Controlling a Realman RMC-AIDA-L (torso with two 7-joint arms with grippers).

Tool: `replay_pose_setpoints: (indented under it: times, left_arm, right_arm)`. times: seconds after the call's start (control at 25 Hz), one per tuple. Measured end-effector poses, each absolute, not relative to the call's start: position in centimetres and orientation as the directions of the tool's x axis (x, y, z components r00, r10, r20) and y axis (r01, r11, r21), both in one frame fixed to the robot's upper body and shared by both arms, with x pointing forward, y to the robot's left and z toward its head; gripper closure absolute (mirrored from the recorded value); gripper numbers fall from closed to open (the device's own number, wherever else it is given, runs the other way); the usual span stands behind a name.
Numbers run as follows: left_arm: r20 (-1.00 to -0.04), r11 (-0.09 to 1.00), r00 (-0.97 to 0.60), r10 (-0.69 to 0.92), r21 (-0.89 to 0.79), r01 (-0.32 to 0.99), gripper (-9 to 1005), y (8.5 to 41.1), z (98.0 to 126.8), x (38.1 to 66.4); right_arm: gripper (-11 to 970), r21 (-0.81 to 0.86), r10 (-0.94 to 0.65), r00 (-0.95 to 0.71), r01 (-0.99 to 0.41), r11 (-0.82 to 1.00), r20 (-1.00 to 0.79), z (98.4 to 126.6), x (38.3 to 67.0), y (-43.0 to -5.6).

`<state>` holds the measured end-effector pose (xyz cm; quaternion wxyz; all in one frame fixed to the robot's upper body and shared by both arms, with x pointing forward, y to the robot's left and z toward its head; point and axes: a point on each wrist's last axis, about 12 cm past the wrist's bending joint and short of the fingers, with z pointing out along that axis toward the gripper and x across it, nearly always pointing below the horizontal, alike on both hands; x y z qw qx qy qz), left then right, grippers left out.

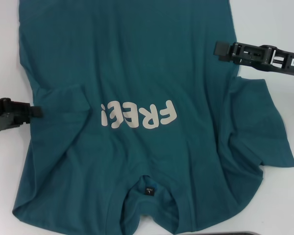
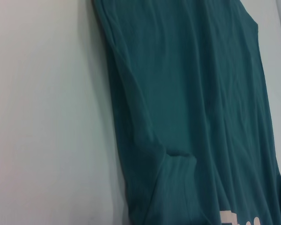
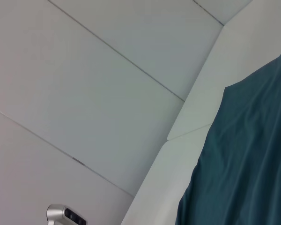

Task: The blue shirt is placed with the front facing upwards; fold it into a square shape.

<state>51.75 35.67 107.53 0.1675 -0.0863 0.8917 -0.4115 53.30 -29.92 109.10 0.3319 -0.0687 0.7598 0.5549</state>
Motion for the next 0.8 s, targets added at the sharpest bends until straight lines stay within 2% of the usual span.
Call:
replay_pose_setpoints:
  times: [0.08, 0.44, 0.64, 0.8]
  left_arm:
    - [-0.228, 0.647, -0.929, -0.293, -0.762, -0.017, 643, 35.7, 107.5, 51.8]
    - [-0.206, 0.633, -0.94, -0.271, -0.774, -0.013, 876, 35.2, 107.6, 51.6]
    - [-0.186, 0.58, -0.948, -0.258, -0.815, 0.002, 998, 33.9, 107.7, 51.3]
    - [-0.176, 0.534, -0.954, -0.242, -0.845, 0.021, 997, 32.6, 107.8, 51.4]
  right_arm:
    - [59, 0.798, 0.263, -0.77, -0.473, 0.374, -0.581, 109.1, 53.3, -29.9]
    - [60, 0.798, 0.263, -0.771, -0.474, 0.373, -0.58, 109.2, 53.4, -29.8]
    - [60, 0.798, 0.269, -0.768, -0.473, 0.373, -0.581, 109.2, 53.5, -29.9]
    - [60, 0.798, 0.271, -0.767, -0.473, 0.373, -0.582, 109.2, 53.5, -29.9]
